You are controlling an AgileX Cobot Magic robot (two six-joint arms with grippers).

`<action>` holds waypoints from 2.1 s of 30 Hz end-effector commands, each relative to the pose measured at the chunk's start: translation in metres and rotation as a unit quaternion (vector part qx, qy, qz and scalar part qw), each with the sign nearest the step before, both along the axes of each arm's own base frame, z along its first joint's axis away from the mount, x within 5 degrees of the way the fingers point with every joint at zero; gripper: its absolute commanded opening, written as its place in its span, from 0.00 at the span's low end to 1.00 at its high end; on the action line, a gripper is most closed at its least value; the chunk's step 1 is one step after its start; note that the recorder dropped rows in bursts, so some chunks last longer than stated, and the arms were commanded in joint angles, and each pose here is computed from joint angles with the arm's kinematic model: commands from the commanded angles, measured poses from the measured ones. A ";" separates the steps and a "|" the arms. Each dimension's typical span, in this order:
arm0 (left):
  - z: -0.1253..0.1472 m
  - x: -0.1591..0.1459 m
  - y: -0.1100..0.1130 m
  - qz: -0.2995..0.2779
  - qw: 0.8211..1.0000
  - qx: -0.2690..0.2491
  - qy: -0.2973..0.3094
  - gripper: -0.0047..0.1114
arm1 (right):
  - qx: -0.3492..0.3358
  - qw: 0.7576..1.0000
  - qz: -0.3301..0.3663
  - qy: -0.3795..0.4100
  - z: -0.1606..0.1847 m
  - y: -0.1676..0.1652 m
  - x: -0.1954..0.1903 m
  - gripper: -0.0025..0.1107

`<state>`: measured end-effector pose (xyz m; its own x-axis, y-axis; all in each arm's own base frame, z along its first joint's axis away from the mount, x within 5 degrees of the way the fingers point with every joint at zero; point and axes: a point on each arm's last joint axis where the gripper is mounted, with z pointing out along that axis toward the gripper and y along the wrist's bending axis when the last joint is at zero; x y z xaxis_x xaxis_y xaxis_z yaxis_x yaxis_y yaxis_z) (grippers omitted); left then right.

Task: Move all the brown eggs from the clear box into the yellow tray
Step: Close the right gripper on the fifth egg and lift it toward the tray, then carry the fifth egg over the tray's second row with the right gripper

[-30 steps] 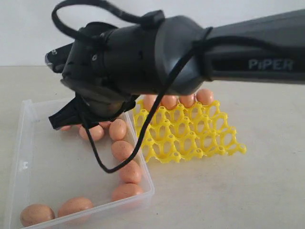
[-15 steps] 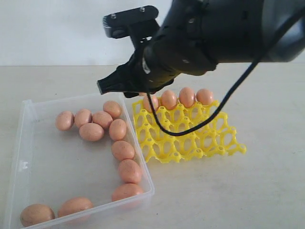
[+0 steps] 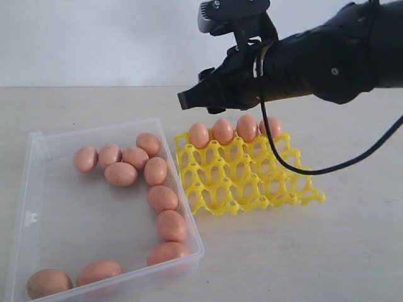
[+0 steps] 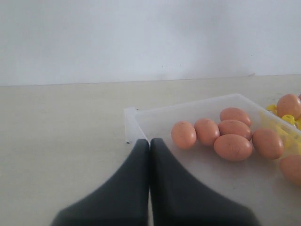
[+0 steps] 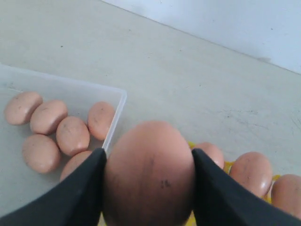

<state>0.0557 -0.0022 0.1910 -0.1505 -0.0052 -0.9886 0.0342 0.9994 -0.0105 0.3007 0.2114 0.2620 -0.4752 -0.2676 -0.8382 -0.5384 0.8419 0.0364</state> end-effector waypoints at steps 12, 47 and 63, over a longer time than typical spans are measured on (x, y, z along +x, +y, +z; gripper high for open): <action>0.001 0.000 0.000 -0.002 1.000 -0.003 -0.003 0.00 | 0.018 0.996 -0.001 -0.086 -0.021 -0.009 -0.012 0.02; 0.001 0.000 0.000 -0.002 1.000 -0.003 -0.003 0.00 | 0.005 1.000 -0.012 -0.016 -0.109 0.017 0.006 0.02; 0.001 0.000 0.000 -0.002 1.000 -0.003 -0.003 0.00 | 0.023 1.000 -0.016 0.010 -0.109 0.027 0.015 0.02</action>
<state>0.0557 -0.0022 0.1910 -0.1505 -0.0052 -0.9886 0.0342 0.9994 -0.0105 0.3150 0.2368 0.1503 -0.5055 -0.2167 -0.8352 -0.5062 0.8583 0.0837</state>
